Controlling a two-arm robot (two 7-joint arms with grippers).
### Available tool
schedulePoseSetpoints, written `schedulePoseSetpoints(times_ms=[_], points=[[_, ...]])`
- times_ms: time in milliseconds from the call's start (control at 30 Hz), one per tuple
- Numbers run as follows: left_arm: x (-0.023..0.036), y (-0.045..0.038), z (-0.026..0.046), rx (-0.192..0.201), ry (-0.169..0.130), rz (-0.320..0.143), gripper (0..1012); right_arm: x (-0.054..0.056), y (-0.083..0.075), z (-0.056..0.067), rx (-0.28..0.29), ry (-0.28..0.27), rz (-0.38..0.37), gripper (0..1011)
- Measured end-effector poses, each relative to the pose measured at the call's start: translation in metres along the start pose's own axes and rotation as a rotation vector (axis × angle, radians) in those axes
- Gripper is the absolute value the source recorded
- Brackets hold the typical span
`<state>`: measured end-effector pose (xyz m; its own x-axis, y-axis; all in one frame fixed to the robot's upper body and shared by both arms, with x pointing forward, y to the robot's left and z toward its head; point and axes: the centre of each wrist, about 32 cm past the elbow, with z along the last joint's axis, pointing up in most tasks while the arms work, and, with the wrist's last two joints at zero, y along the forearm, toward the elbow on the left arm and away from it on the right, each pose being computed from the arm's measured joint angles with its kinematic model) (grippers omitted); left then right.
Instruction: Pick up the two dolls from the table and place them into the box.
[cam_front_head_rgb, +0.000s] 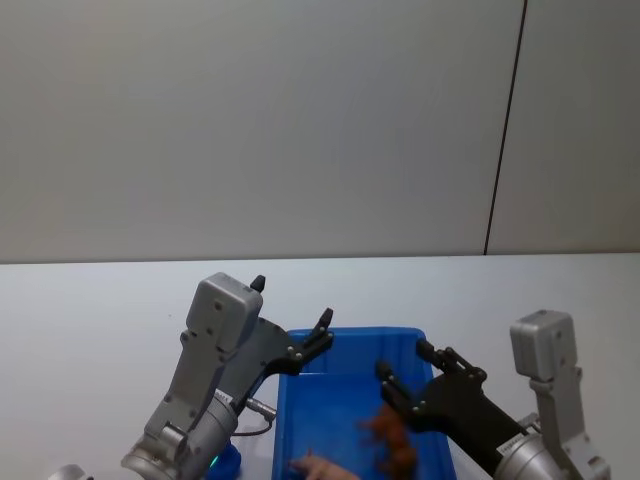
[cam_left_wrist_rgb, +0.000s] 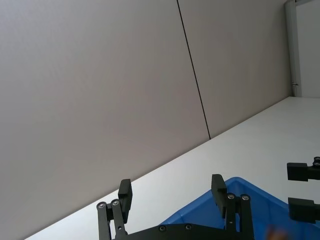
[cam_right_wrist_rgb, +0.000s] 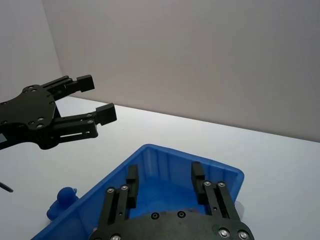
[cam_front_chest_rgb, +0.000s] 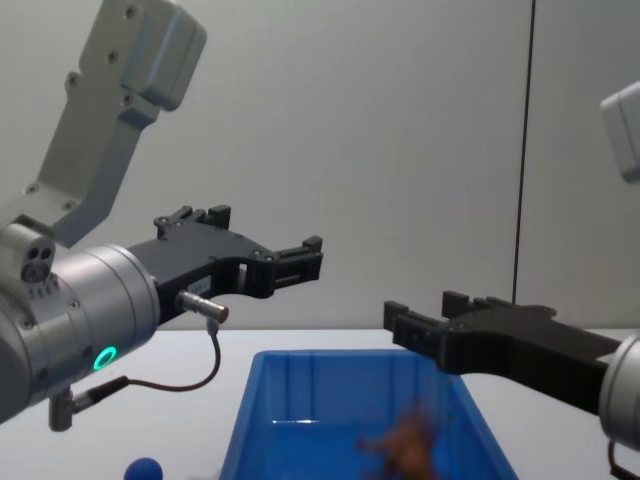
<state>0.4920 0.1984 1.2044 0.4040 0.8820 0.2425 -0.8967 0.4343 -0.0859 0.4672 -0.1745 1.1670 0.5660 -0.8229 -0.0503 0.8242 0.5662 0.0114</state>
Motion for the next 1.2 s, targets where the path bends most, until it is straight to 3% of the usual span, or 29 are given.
schedulePoseSetpoints(times_ms=[400, 500, 800, 1200], points=[[0.0000, 0.0000, 0.0000, 0.000, 0.000, 0.000, 1001, 0.003, -0.004, -0.002, -0.018, -0.009, -0.078, 963], [0.0000, 0.0000, 0.0000, 0.000, 0.000, 0.000, 1001, 0.005, -0.009, -0.003, -0.019, -0.012, -0.112, 1001], [0.0000, 0.0000, 0.0000, 0.000, 0.000, 0.000, 1001, 0.009, -0.028, -0.005, -0.009, -0.019, -0.195, 1001], [0.0025, 0.0042, 0.0005, 0.019, 0.000, 0.009, 1001, 0.010, -0.039, -0.006, -0.002, -0.023, -0.240, 1001]])
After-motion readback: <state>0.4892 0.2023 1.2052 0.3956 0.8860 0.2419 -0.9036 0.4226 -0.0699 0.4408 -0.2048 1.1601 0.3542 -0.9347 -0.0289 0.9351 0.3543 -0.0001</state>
